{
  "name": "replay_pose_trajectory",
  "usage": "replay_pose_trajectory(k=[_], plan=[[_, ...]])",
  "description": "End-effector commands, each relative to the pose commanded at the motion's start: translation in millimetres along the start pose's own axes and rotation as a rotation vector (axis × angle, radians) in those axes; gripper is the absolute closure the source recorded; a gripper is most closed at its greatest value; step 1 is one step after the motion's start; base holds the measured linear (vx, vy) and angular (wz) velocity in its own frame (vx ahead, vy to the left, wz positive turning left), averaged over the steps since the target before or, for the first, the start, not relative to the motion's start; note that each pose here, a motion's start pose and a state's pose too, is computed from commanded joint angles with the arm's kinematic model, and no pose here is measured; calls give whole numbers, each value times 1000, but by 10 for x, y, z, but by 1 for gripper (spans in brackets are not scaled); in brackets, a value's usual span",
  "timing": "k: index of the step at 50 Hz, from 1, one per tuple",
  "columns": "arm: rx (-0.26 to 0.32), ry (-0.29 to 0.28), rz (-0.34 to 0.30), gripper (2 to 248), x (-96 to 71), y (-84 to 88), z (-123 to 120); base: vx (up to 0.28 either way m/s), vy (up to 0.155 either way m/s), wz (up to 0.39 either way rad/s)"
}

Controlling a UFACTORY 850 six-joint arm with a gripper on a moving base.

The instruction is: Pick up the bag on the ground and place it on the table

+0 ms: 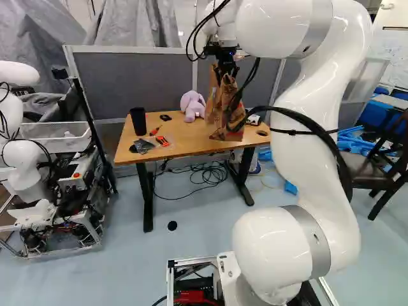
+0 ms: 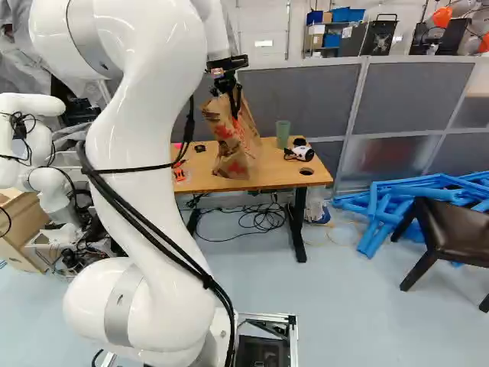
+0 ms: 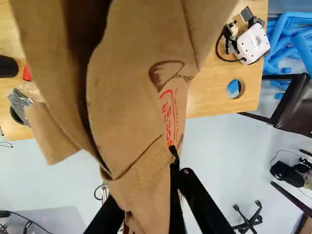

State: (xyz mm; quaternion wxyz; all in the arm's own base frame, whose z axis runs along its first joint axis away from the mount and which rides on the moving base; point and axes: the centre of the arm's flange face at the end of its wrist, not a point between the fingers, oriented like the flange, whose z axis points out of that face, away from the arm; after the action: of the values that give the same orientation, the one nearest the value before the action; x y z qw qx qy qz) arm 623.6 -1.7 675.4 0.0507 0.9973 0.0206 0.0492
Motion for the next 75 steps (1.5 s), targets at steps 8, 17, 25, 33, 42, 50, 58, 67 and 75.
replay_pose_trajectory(k=[8, 17, 25, 33, 42, 50, 58, 67, 75], plan=[[0, 0, 0, 229, 0, 0, 0, 0, 0, 0], [0, 0, 0, 229, 0, 0, 0, 0, 0, 0], [0, 0, 0, 229, 0, 0, 0, 0, 0, 0], [0, 0, 0, 229, 0, 0, 0, 0, 0, 0], [0, 0, 0, 229, 0, 0, 0, 0, 0, 0], [0, 0, 0, 229, 0, 0, 0, 0, 0, 0], [0, 0, -17, 229, 0, 0, 0, 0, 0, 0], [0, 0, -97, 229, 0, 0, 0, 0, 0, 0], [0, 0, -179, 229, 0, 0, 0, 0, 0, 0]])
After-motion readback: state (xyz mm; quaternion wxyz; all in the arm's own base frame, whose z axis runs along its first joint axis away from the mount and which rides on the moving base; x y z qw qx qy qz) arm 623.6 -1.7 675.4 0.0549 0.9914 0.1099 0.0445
